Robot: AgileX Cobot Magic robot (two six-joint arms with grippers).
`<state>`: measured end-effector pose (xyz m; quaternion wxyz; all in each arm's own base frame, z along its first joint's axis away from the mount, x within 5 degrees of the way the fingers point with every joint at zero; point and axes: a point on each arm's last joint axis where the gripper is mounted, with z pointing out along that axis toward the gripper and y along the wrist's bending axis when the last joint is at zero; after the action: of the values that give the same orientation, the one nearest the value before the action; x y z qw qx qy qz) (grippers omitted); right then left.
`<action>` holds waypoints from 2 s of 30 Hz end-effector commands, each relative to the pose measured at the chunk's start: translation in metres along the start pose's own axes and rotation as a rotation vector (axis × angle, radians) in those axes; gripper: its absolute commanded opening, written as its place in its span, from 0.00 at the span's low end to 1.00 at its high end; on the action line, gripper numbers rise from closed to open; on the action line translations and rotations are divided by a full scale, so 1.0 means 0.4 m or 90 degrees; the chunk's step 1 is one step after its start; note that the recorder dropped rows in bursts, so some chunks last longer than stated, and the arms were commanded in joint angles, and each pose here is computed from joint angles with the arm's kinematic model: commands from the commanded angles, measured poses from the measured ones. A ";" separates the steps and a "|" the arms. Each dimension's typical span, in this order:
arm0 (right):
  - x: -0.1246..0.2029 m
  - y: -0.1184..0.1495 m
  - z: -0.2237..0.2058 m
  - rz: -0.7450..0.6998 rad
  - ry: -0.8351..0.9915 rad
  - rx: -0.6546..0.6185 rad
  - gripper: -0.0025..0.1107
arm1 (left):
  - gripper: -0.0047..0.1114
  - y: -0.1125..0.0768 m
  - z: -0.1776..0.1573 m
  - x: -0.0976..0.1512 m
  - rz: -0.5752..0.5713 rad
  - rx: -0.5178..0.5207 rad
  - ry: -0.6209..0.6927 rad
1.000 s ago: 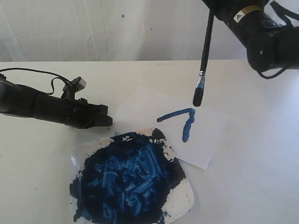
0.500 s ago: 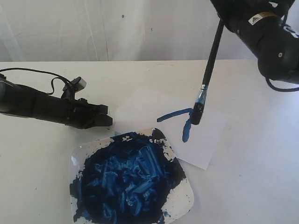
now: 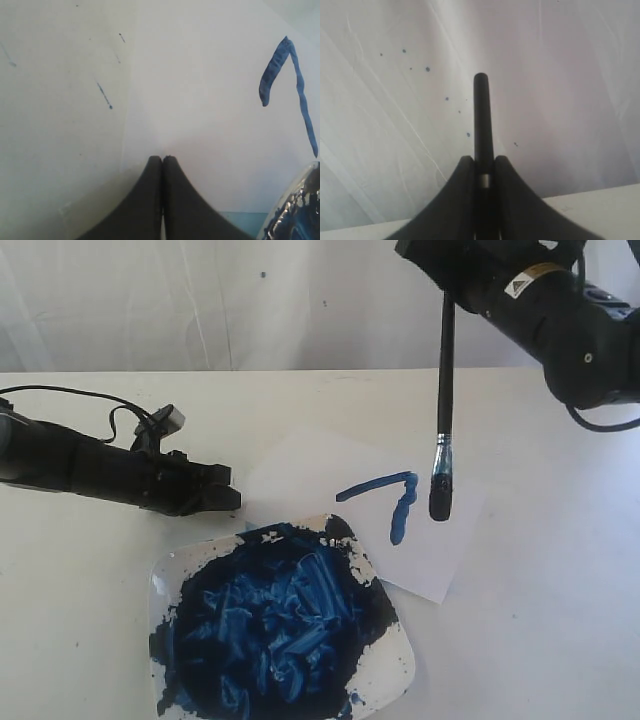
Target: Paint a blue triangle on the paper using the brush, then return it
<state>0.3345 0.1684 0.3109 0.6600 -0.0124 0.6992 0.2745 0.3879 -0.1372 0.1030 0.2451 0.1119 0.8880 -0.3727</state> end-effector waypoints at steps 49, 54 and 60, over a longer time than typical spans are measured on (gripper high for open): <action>0.141 -0.257 0.264 0.157 0.101 0.262 0.02 | 0.04 0.030 0.027 0.040 -0.028 -0.026 0.033; 0.160 -0.249 0.295 0.172 0.005 0.152 0.02 | 0.04 0.030 0.027 0.040 -0.028 -0.026 0.033; 0.216 -0.252 0.316 0.260 -0.065 0.050 0.02 | 0.04 0.030 0.027 0.040 -0.028 -0.026 0.033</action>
<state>0.4753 0.1610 0.2029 0.6238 0.1593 0.6903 0.3302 0.3879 -0.1372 0.1030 0.2451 0.1119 0.8880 -0.3727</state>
